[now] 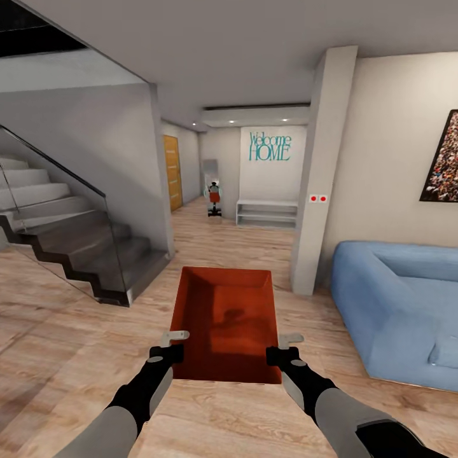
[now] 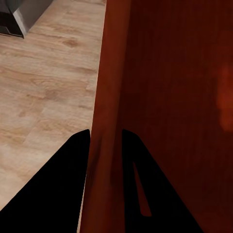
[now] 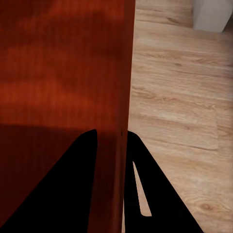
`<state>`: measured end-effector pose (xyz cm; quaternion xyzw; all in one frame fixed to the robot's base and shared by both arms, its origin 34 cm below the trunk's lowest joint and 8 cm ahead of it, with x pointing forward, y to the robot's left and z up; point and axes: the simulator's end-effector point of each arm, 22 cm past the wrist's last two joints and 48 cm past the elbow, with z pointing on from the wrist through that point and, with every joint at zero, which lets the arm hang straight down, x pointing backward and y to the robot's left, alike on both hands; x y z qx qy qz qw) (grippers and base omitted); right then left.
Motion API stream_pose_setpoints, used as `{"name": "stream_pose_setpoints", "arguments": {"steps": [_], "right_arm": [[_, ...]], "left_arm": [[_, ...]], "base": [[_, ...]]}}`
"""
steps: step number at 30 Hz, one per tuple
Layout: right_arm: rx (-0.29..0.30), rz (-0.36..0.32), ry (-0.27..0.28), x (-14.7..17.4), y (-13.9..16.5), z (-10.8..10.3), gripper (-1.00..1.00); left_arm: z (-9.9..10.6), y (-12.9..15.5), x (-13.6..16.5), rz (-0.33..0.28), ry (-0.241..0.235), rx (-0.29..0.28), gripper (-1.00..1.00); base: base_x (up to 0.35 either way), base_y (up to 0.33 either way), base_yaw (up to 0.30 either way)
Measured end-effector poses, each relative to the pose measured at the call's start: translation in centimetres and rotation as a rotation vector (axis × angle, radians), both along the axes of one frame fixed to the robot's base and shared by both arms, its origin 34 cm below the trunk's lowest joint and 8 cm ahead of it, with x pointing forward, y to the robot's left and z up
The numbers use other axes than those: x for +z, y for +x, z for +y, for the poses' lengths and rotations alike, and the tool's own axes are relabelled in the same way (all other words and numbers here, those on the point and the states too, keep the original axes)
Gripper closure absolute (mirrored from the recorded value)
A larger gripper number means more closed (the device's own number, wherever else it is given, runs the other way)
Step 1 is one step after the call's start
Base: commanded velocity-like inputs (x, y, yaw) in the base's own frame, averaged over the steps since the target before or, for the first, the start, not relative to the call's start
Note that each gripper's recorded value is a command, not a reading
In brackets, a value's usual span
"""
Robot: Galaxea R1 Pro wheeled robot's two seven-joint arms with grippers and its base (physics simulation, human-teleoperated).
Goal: Move the two storage containers from the living room to the garage. In the garage, place one container on the floor and stack the other container on top of it (either order is fine).
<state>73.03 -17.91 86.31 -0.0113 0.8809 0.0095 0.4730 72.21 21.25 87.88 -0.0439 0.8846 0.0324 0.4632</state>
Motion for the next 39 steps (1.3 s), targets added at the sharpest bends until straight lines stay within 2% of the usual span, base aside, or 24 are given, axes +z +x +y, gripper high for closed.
{"name": "stream_pose_setpoints", "arguments": {"steps": [39], "right_arm": [[0.002,0.005,-0.005,-0.07,-0.05,0.01,1.0]], "left_arm": [[0.01,-0.14,-0.22,0.004,-0.002,0.005,1.0]], "base": [[0.323,0.0,0.0]]}}
